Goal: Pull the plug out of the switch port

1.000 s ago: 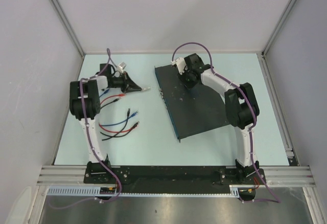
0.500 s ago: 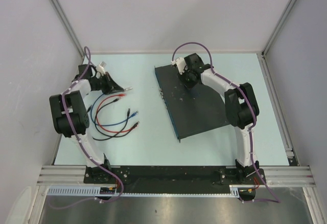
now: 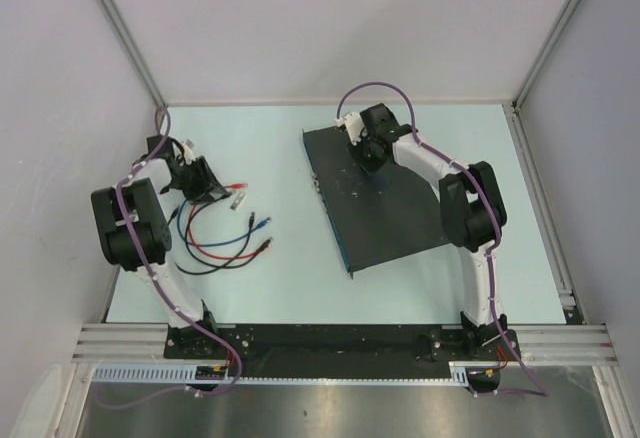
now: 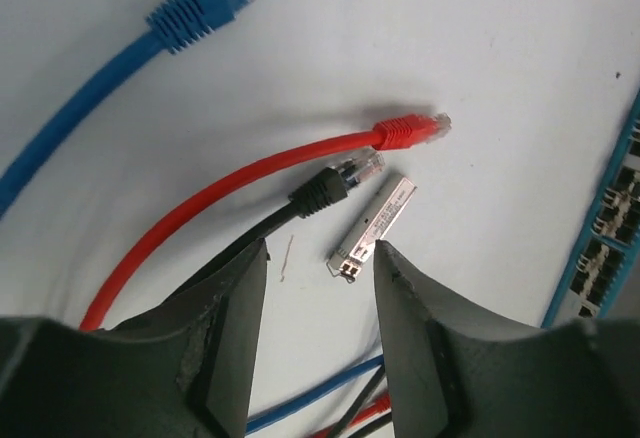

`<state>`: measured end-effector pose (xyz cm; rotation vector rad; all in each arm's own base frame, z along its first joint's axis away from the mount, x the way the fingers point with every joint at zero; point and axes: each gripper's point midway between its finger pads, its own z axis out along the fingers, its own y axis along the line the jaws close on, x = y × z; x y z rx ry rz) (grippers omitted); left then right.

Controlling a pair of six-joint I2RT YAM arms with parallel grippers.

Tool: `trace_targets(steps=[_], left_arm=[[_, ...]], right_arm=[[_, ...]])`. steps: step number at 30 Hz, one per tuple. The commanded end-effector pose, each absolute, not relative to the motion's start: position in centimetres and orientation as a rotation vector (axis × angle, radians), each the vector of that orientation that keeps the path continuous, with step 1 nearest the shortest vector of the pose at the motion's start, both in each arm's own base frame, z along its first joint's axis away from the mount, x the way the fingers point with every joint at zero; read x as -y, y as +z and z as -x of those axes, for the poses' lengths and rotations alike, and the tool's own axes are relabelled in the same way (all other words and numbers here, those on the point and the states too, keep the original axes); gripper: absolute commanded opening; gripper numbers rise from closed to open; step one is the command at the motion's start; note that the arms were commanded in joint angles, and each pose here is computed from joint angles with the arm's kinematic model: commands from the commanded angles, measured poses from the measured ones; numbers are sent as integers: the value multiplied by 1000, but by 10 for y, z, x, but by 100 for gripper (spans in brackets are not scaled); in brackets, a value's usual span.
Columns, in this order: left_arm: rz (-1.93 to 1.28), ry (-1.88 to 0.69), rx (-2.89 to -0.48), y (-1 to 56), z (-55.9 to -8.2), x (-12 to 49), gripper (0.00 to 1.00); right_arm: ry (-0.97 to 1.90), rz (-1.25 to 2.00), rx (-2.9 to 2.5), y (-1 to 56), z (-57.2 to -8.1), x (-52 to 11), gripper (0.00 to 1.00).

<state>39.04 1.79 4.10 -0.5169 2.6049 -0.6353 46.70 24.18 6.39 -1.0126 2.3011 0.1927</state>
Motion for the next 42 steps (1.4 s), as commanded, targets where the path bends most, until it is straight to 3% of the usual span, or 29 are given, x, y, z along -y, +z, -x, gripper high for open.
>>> trace_targets(steps=[1,7,15,30,42], left_arm=[[413,-504,-2506,92,-414,-18,52],[120,-978,-2357,118,-438,82,50],[27,-1219,-2313,91,-470,139,48],[-41,-1416,-2362,31,-484,215,49],[-23,-1385,-2411,19,-486,218,46]], right_arm=[[292,1102,-2426,11,-431,-262,29],[289,1107,-2439,9,-428,-260,29],[256,1120,-2454,10,-420,-251,29],[195,1161,-2502,5,-398,-231,29],[198,1155,-2492,6,-405,-237,29]])
